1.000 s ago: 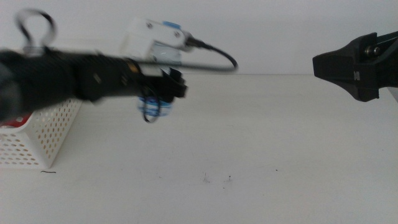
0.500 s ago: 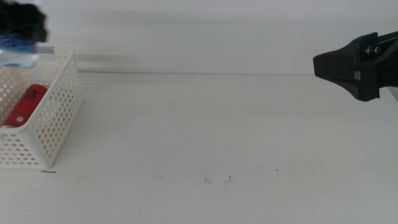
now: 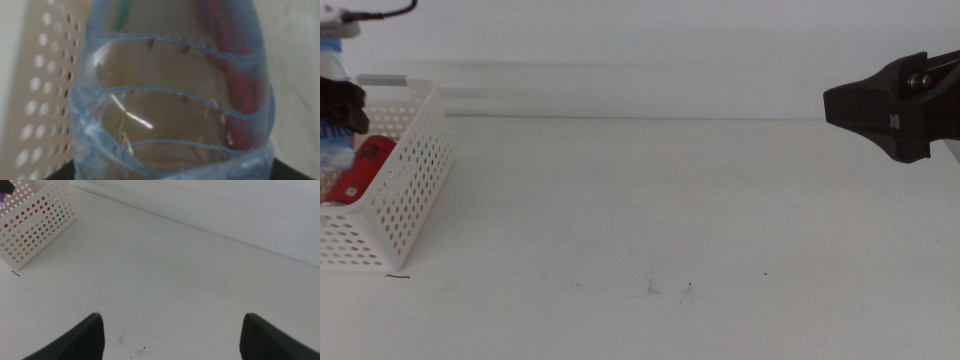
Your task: Use arms to grab the bottles and put them into the dustbin to the left of the table.
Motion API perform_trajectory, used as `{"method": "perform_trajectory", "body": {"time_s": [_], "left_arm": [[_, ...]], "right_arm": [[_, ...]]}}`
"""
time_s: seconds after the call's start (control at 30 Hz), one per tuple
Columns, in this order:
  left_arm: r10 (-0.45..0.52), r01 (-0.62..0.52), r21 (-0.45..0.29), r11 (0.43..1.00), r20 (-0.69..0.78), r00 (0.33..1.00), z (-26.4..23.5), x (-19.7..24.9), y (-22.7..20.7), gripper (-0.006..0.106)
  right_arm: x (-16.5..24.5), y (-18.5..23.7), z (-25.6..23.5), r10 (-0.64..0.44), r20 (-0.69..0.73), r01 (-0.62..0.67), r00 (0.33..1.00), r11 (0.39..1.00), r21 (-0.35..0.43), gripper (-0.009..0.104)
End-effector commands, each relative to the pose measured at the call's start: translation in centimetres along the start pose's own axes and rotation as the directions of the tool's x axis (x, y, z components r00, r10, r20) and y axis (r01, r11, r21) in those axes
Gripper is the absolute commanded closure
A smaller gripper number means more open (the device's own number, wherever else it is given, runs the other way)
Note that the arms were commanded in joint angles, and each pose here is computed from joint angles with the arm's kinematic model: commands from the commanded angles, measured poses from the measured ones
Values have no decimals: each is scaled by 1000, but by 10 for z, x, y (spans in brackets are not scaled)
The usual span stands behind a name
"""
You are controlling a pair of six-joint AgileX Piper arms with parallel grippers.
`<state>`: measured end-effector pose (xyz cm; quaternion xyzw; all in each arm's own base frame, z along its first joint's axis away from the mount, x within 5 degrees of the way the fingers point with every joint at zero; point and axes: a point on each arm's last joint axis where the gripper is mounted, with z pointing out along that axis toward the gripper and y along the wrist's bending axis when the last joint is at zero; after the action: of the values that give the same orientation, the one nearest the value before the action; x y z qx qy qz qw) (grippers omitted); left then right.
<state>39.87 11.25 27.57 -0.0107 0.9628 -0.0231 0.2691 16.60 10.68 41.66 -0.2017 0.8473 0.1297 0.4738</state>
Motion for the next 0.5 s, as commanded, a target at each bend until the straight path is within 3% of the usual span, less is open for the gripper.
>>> {"method": "perform_trajectory", "body": {"time_s": [0.0, 0.2, 0.47], "left_arm": [[-21, 21, -4, 1000, 52, 998, 7, -7, 4, 100], [-40, 40, 18, 999, -22, 999, 44, 2, 9, 80], [-19, 19, 12, 1000, -45, 999, 47, 5, 8, 9]], "right_arm": [[-3, 0, -3, -9, 21, 9, 1000, 1000, 0, 5], [-3, 0, -3, -9, 21, 9, 1000, 1000, 0, 5], [-3, 0, -3, -9, 21, 9, 1000, 1000, 0, 5]]}}
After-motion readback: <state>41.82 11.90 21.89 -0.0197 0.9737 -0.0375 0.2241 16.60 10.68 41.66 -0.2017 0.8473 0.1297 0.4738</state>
